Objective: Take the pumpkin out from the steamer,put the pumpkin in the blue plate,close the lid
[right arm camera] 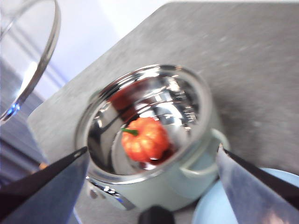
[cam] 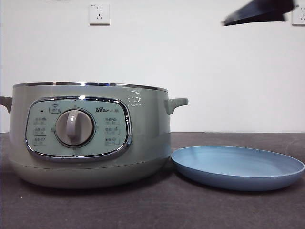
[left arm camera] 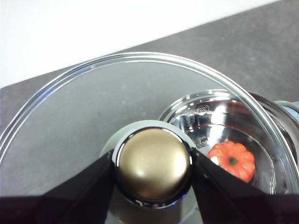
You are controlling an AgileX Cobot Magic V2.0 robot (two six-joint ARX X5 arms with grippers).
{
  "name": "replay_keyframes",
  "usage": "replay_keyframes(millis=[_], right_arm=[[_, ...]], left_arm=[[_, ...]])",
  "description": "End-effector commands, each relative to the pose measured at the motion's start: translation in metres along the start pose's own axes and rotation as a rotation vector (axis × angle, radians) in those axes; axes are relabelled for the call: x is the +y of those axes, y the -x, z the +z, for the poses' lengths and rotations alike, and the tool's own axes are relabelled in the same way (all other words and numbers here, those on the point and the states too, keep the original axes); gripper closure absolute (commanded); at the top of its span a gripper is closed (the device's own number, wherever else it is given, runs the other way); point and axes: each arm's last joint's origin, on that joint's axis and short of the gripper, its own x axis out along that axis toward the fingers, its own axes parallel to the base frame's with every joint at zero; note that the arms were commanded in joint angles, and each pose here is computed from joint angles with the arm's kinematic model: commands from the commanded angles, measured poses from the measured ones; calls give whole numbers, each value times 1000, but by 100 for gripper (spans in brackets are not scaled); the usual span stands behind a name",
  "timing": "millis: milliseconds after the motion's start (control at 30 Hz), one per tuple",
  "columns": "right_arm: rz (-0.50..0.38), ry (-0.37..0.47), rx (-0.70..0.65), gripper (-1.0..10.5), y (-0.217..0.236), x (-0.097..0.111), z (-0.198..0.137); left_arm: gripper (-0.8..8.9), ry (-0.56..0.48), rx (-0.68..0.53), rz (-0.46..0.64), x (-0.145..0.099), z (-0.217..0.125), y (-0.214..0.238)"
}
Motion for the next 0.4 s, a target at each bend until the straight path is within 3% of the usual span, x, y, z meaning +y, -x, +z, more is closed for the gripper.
replay_keyframes(millis=[33, 267, 400], right_arm=[[18, 33, 54, 373, -22, 5, 11], [52, 140, 264, 345, -80, 28, 41], [12, 194, 389, 345, -114, 43, 55]], left_arm=[[819, 24, -64, 16, 3, 2, 11], [819, 18, -25, 34, 5, -4, 16], [819, 16, -16, 38, 5, -5, 16]])
